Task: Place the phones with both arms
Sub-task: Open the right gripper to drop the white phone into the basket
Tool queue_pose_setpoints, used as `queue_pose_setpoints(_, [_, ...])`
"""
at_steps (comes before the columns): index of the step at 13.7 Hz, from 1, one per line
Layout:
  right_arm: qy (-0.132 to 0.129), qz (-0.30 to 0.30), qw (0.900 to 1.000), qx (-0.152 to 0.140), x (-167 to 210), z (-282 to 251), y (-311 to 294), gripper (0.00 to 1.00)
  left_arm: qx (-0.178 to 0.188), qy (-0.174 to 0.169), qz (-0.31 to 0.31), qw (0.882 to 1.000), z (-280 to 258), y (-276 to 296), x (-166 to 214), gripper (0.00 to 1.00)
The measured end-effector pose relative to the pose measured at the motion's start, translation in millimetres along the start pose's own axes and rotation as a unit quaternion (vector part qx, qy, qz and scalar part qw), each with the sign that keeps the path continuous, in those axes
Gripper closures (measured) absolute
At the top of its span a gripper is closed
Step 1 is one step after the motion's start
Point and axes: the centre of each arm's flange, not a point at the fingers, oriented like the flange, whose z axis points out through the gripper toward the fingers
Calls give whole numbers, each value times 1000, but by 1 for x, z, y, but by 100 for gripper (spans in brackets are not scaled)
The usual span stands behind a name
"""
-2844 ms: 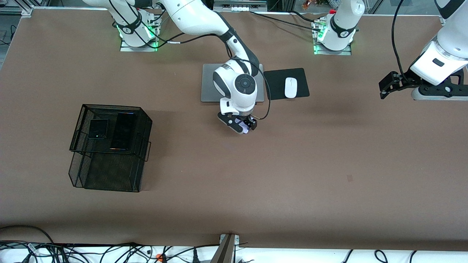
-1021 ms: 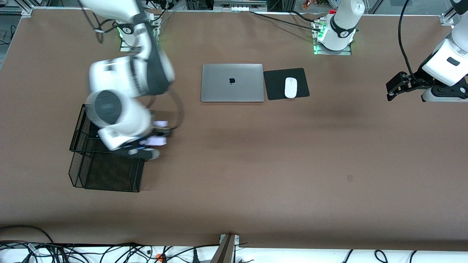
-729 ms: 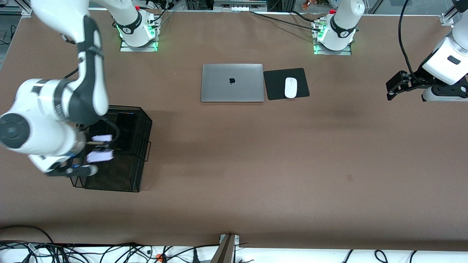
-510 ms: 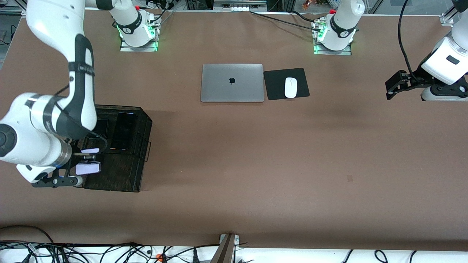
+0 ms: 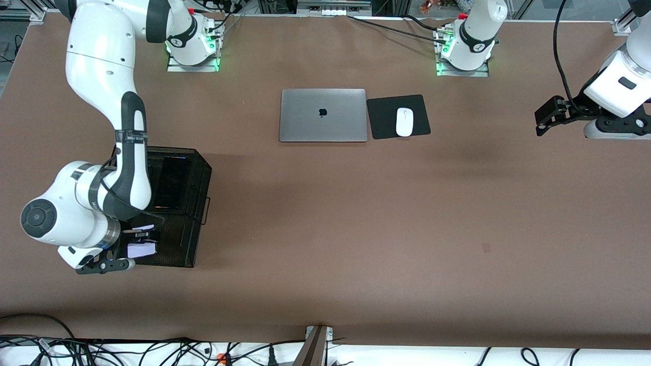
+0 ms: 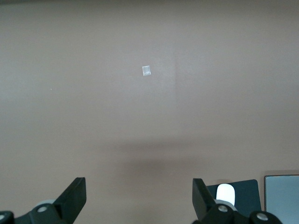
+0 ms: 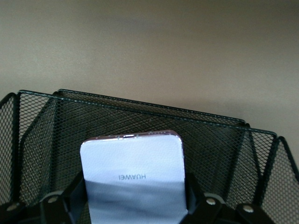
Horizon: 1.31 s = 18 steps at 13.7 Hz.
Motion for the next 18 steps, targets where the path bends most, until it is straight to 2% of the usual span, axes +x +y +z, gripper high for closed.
queue_pose_setpoints(2, [8, 3, 1000, 4, 2, -2, 0, 0, 0, 0, 0, 1000, 0, 0, 0, 0])
queue_pose_setpoints(6, [12, 5, 1000, 6, 3, -13, 5, 0, 0, -1, 0, 1000, 0, 0, 0, 0])
queue_pose_setpoints(8, [-5, 6, 1000, 14, -1, -39, 9, 0, 0, -2, 0, 1000, 0, 0, -1, 0])
queue_pose_setpoints(12, [-44, -13, 999, 17, -28, -138, 11, 0, 0, -3, 0, 1000, 0, 0, -1, 0])
queue_pose_setpoints(16, [-56, -26, 998, 14, -67, -197, 0, 0, 0, -4, 0, 1000, 0, 0, -1, 0])
queue_pose_setpoints(18, [-66, -9, 998, -1, -89, -212, 2, 0, 0, -4, 0, 1000, 0, 0, -1, 0])
